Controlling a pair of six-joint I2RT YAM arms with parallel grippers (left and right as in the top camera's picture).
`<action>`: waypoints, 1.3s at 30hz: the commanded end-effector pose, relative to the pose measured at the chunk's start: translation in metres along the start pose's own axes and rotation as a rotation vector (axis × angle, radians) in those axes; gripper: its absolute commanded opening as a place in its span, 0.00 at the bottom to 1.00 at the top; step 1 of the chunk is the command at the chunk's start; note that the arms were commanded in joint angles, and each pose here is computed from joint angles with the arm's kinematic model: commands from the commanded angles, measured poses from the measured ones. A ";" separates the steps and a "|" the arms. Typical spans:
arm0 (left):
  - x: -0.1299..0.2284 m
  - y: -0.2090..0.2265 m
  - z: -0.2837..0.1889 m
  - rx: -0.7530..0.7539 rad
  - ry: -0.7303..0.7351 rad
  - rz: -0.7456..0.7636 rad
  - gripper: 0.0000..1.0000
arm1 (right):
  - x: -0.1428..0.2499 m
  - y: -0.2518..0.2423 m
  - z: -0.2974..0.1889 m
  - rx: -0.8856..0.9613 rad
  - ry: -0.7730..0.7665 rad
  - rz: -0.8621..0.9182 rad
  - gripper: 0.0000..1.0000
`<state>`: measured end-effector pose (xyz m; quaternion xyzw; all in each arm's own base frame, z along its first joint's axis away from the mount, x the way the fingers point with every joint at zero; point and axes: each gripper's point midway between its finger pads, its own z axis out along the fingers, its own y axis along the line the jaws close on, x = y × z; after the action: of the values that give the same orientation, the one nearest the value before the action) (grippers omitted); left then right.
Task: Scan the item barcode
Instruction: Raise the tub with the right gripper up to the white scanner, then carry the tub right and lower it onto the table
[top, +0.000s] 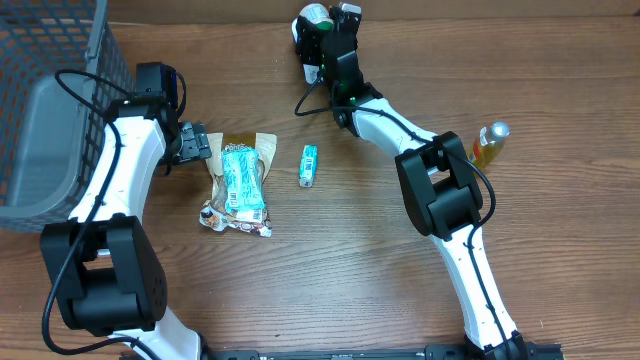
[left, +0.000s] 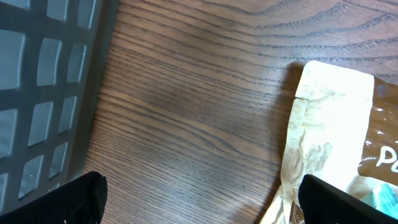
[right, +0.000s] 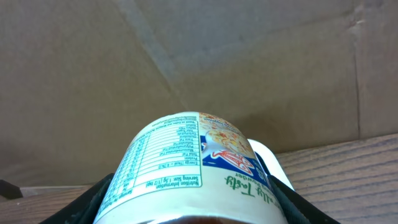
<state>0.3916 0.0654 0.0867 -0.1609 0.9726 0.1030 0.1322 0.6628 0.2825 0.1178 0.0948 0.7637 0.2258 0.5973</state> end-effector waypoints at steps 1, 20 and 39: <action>-0.003 0.001 -0.002 -0.010 -0.011 0.006 1.00 | -0.021 0.008 0.000 -0.026 -0.057 -0.053 0.13; -0.003 0.001 -0.002 -0.010 -0.011 0.006 1.00 | -0.114 0.019 -0.125 0.168 0.310 -0.233 0.25; -0.003 0.001 -0.002 -0.010 -0.011 0.006 0.99 | 0.060 -0.121 -0.299 0.645 1.230 -0.221 0.35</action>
<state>0.3916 0.0654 0.0867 -0.1609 0.9726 0.1030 0.1322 0.3833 0.1466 0.0736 0.0060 0.9976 -0.0585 0.0362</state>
